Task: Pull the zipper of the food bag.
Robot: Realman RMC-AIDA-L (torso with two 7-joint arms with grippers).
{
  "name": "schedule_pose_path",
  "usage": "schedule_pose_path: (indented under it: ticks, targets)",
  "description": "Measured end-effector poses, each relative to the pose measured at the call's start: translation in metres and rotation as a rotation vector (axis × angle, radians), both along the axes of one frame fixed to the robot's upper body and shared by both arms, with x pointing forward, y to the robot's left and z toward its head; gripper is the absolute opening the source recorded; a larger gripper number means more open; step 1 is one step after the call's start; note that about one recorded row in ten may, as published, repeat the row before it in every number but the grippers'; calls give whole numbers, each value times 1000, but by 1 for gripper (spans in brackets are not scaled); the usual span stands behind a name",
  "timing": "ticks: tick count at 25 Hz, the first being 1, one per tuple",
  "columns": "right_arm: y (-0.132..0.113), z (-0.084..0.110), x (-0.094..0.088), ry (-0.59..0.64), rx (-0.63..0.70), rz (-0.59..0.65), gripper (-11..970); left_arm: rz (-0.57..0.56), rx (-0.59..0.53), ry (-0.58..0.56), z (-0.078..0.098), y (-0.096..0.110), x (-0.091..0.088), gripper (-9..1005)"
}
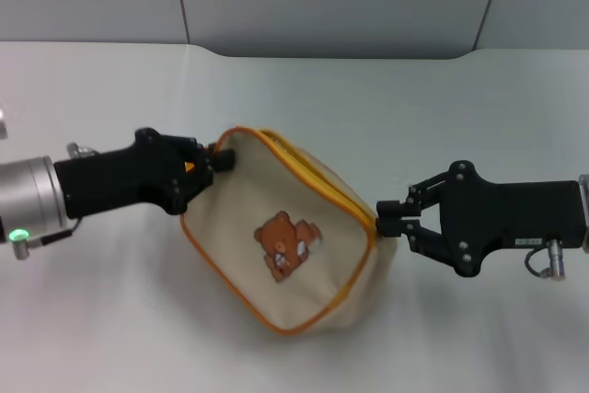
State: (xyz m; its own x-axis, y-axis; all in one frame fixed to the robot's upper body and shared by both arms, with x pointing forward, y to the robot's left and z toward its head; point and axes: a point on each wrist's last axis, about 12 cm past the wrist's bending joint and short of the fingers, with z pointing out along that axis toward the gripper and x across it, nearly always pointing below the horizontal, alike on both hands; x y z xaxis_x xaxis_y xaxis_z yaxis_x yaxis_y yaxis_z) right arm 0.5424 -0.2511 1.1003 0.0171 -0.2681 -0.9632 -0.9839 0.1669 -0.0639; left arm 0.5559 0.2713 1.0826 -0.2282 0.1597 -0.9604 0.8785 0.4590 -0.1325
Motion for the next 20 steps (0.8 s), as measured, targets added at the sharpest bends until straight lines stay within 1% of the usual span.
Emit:
schedule_pose_path:
  ticks: [1, 2, 3, 5, 6, 9, 10, 12, 14, 15, 16, 17, 18, 19, 20]
  targets:
    - [0, 0, 0, 0, 0, 0, 51, 0, 0, 0, 0, 0, 0, 67]
    - [-3, -1, -1, 11, 30, -37, 53, 6, -6, 16, -4, -2, -2, 76]
    - [-3, -1, -1, 11, 30, -37, 55, 16, -13, 30, -8, -5, -4, 84]
    - [-9, -2, -2, 20, 93, -101, 59, 53, -19, 52, -16, -9, -7, 101]
    - [-9, -2, -2, 20, 93, -101, 101, 53, -19, 52, -16, -9, -7, 109]
    - [-15, -6, -5, 43, 160, -153, 229, 79, -31, 56, -18, -9, -8, 134]
    - [-18, -6, -5, 49, 195, -184, 271, 89, -45, 53, -17, -7, -7, 171]
    - [-19, -6, -6, 50, 209, -194, 363, 89, -67, 45, -14, -6, -8, 244]
    - [-21, -5, -7, 49, 227, -197, 456, 56, -115, 23, -8, -3, -12, 318]
    - [-24, -1, -10, 65, 242, -169, 502, -41, -165, -13, 3, -1, -22, 355]
    - [-24, -1, -10, 65, 242, -169, 547, -41, -165, -13, 3, -1, -22, 405]
    - [-26, 1, -11, 72, 247, -154, 591, -150, -197, -37, 11, 1, -32, 455]
    - [-29, 3, -13, 85, 249, -127, 636, -207, -210, -41, 14, 2, -37, 505]
    - [-30, 6, -15, 99, 250, -100, 680, -207, -210, -41, 14, 2, -37, 555]
    - [-31, 8, -19, 133, 245, -41, 725, -288, -221, -32, 17, 2, -46, 605]
